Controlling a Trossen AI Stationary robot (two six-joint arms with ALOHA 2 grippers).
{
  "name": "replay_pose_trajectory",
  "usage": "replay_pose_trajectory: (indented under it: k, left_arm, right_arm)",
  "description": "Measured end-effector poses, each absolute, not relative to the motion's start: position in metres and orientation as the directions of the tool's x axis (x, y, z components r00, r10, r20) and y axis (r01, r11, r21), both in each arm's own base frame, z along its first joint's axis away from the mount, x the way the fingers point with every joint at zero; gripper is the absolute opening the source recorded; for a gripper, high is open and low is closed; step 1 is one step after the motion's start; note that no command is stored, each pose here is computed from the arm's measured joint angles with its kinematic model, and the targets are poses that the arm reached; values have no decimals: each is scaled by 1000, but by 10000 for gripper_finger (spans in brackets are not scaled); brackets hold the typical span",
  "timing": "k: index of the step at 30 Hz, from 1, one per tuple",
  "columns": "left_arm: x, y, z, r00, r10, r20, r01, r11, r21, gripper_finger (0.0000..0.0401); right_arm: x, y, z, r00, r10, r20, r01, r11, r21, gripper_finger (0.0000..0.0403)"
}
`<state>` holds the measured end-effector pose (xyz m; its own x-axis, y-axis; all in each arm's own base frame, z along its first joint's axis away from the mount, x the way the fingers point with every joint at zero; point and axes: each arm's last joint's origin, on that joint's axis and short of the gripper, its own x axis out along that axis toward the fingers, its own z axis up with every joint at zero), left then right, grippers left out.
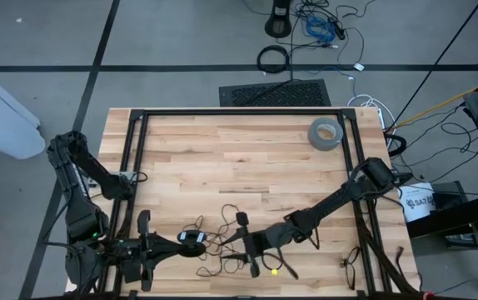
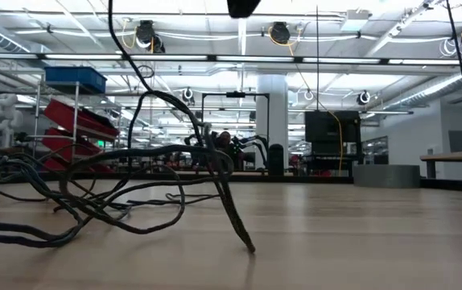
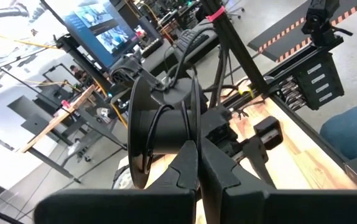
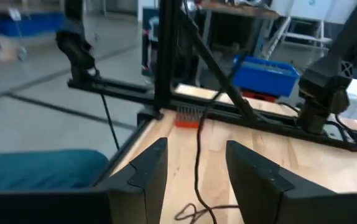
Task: Coil cords
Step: Coil the black wire onto the spool
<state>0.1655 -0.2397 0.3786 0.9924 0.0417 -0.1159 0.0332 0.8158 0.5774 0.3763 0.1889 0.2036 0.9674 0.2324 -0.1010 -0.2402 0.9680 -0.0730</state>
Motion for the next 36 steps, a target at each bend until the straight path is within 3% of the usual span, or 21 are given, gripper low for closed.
replay_pose_trajectory:
  k: [20, 28, 36]
  left_arm:
    - [166, -240, 379, 993, 42, -115, 32, 816, 577, 2]
    - [166, -240, 379, 992, 43, -115, 31, 816, 577, 2]
    - [166, -240, 379, 992, 43, -115, 32, 816, 577, 2]
  right_arm:
    - [387, 179, 181, 970, 240, -40, -241, 970, -24, 143]
    - [387, 179, 182, 963, 266, -33, -267, 964, -10, 109]
    - [387, 178, 183, 959, 283, -24, -284, 959, -3, 44]
